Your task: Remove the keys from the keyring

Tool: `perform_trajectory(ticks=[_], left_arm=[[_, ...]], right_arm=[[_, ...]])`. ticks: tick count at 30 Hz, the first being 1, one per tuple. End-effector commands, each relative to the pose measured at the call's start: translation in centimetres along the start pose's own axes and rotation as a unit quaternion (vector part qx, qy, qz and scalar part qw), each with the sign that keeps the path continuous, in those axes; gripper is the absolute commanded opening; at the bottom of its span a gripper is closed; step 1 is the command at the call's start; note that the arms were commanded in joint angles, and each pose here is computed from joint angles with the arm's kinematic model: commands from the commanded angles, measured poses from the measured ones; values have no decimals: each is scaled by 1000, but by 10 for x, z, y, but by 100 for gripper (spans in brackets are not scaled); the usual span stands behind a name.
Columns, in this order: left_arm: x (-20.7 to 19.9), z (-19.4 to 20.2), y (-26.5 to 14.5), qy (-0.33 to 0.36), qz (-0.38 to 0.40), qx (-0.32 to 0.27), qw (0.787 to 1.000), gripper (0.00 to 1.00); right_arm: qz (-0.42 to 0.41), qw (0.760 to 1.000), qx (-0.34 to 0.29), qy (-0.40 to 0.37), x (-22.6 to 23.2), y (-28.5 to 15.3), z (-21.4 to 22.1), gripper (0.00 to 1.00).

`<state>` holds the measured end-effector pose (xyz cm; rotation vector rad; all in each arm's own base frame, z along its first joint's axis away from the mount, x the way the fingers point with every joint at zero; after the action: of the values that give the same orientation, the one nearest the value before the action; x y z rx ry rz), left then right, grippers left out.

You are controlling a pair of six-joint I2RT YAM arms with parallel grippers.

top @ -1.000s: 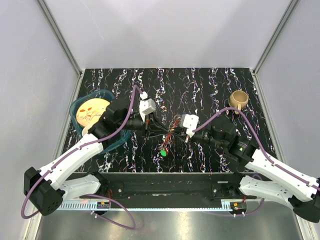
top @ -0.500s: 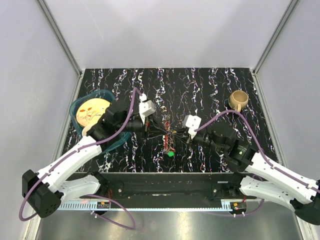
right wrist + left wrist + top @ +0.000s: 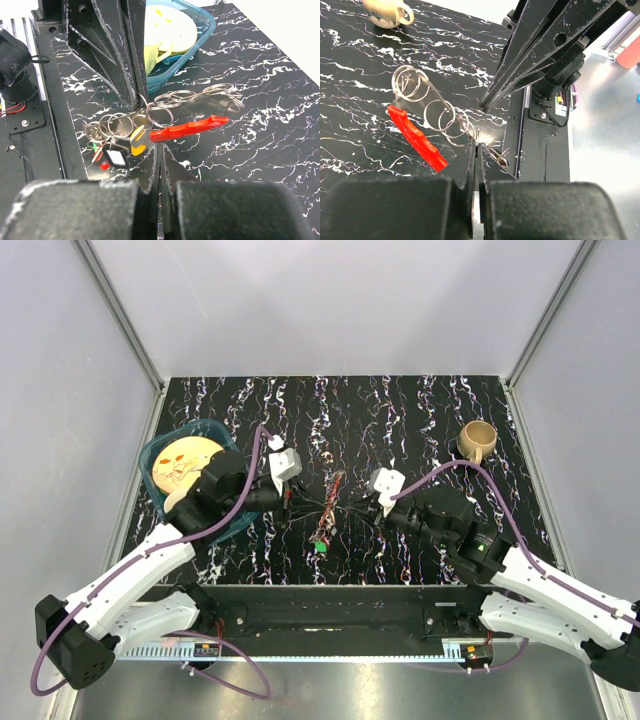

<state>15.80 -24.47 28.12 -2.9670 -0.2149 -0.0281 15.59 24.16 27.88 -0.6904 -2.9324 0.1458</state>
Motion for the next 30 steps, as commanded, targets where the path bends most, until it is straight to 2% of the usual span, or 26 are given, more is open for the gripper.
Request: perform_trajectory(ticks=[1,3,4,7,8,11,13,20,26,27,28,30], left_arm=[[0,-21,-1,43,2,-43,998,0],[-2,-21,-1,40,8,-44,998,0],[-2,-21,-1,41,11,-46,998,0],[-6,-26,-1,37,18,-63,997,0],[-7,-27,-1,34,20,-68,997,0],[-14,-34,-3,32,34,-99,994,0],[-17,-40,-4,32,41,-118,992,0],[-26,-53,-7,35,75,-139,987,0],[-27,-63,-9,37,78,-155,984,0],[-27,-64,-9,36,78,-153,984,0],[-26,-63,-8,35,77,-149,985,0],[-23,-60,-8,37,68,-135,988,0]], right_arm=[[-18,1000,-20,9,6,3,-10,4],[-39,999,-33,8,11,4,-13,15],[-44,998,-38,7,13,4,-13,25],[-51,997,-48,10,14,4,-7,36],[-55,997,-47,13,15,3,0,44],[-73,995,-70,16,20,1,4,52],[-77,994,-78,20,21,2,5,53],[-110,990,-90,22,27,16,1,52],[-93,991,-95,15,21,23,-2,42],[-86,991,-101,15,20,22,-4,38],[-82,991,-106,14,19,21,-4,24],[-71,991,-114,17,17,18,-7,13]])
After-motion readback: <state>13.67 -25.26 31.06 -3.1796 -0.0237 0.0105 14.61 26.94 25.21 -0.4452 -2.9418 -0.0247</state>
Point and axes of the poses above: each gripper's point midway between its finger pads, its own y axis out along the fingers, its own x axis along the line the jaws close on, z = x × y, the point moved 4 cm from there along -y, back along the fingers, and after that the axes turned 13 degrees about y, right-handed, at the moved point
